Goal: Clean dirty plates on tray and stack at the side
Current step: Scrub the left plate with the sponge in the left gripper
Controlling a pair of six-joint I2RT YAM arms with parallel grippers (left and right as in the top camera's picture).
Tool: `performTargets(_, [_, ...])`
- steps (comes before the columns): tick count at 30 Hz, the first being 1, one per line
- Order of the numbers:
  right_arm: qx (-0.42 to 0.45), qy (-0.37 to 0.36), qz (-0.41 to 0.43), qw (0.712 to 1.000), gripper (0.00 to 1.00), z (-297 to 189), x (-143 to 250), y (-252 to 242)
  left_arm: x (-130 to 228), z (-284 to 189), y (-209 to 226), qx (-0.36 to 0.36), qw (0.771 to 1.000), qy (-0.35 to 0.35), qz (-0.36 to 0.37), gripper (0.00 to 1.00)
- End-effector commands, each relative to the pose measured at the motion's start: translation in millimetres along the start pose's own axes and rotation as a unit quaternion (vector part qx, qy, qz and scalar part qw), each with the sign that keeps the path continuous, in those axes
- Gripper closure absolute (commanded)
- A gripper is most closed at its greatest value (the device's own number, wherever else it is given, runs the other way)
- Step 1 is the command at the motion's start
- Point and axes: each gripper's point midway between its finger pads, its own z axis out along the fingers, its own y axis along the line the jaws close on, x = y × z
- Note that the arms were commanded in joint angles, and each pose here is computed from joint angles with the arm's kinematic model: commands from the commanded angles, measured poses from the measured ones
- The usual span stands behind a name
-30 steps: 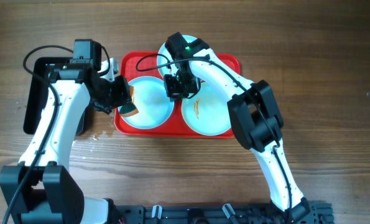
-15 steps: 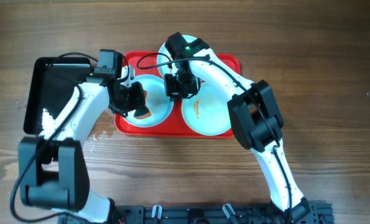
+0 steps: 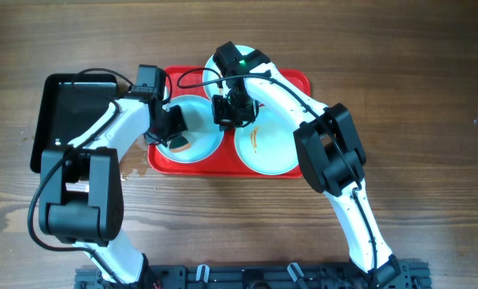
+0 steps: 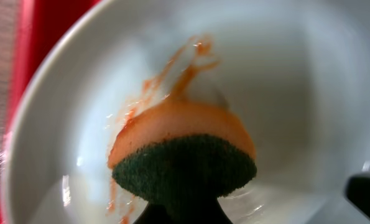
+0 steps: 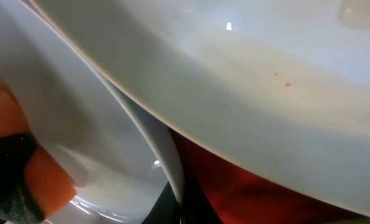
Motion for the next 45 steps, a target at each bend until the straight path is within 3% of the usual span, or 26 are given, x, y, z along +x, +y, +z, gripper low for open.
performTargets(1, [0.028,0.009,-0.005,1.0,0.96,10.1,4.8,-13.2,-12.5,-17.6,17.6,-0.059,0.998,-0.025,0.002,0.96])
performTargets(7, [0.028,0.01,-0.006,1.0,0.96,10.1,5.3,-13.4,-17.8,-55.0,-58.0,0.099,0.994,-0.029,0.032,0.96])
performTargets(11, [0.029,0.011,-0.006,1.0,0.96,10.1,5.6,-13.5,-22.9,-42.6,-83.2,0.117,0.991,-0.045,0.037,0.96])
performTargets(18, [0.028,0.009,-0.006,1.0,0.96,10.1,4.7,-13.3,-26.5,7.4,-59.1,0.046,0.998,-0.035,0.025,0.96])
performTargets(23, [0.028,0.009,0.001,1.0,0.96,10.1,4.5,-13.2,-32.1,25.8,-55.6,0.037,0.998,-0.04,0.017,0.96])
performTargets(27, [0.028,0.009,-0.002,1.0,0.96,10.1,4.7,-13.3,-36.8,24.3,2.7,-0.113,0.991,-0.065,0.005,0.96])
performTargets(31, [0.028,0.009,-0.003,1.0,0.96,10.1,4.7,-13.2,-20.1,20.5,28.6,-0.148,0.989,-0.023,-0.011,0.96])
performTargets(38, [0.028,0.01,-0.003,1.0,0.96,10.1,5.1,-13.4,50.8,11.0,4.8,-0.063,0.987,0.141,-0.034,0.96])
performTargets(45, [0.026,0.006,-0.007,1.0,0.96,10.1,2.8,-12.2,21.7,-23.2,-44.5,0.026,0.998,0.052,0.001,0.96])
